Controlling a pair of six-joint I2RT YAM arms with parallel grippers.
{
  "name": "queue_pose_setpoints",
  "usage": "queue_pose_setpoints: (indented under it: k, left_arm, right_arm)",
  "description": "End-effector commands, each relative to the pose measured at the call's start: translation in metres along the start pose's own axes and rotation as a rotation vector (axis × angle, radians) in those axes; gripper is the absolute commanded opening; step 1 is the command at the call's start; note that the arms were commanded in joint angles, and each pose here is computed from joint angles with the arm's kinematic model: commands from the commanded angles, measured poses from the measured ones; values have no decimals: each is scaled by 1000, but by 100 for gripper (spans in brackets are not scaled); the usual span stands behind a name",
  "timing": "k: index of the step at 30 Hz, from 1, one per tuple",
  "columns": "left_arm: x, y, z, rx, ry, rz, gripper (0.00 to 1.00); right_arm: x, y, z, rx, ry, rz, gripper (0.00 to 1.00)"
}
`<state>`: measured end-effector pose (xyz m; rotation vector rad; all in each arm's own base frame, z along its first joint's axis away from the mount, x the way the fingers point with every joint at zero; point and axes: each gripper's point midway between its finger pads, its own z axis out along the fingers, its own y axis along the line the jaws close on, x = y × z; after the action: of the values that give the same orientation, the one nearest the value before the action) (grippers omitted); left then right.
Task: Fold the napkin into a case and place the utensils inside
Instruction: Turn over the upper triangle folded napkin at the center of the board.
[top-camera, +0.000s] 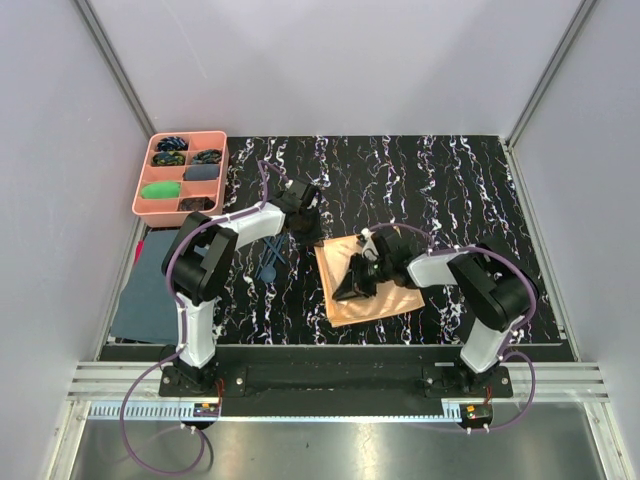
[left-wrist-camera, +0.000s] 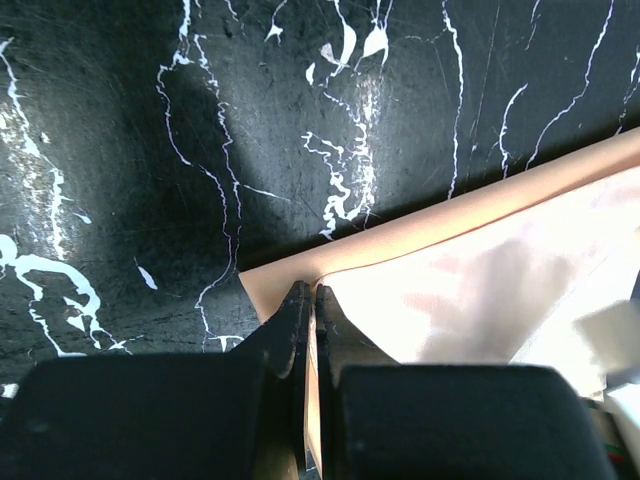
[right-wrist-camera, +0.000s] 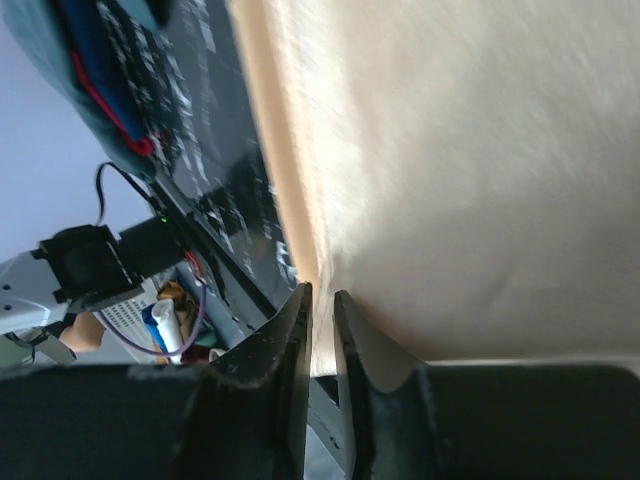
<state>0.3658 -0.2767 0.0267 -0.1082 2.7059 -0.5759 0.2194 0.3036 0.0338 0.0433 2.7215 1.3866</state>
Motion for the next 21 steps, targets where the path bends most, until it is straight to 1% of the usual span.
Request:
queue_pose_setpoints:
  k: [1, 5, 6, 11, 17, 21]
  left_arm:
    - [-14, 1, -10, -15, -61, -19, 0]
    - [-15, 0, -10, -9, -60, -21, 0]
    - [-14, 1, -10, -11, -60, -23, 0]
    - [-13, 2, -12, -9, -62, -21, 0]
    - [-12, 3, -12, -15, -67, -24, 0]
    - [-16, 3, -12, -16, -75, -23, 0]
  right_arm:
    - [20, -6, 4, -32, 38, 18, 22]
    - [21, -10, -6, 16, 15, -11, 23]
    - [25, -12, -8, 40, 26, -5, 23]
    - [28, 0, -15, 44, 17, -47, 25]
    - [40, 7, 7, -6, 58, -31, 24]
    - [55, 0, 14, -10, 90, -1, 23]
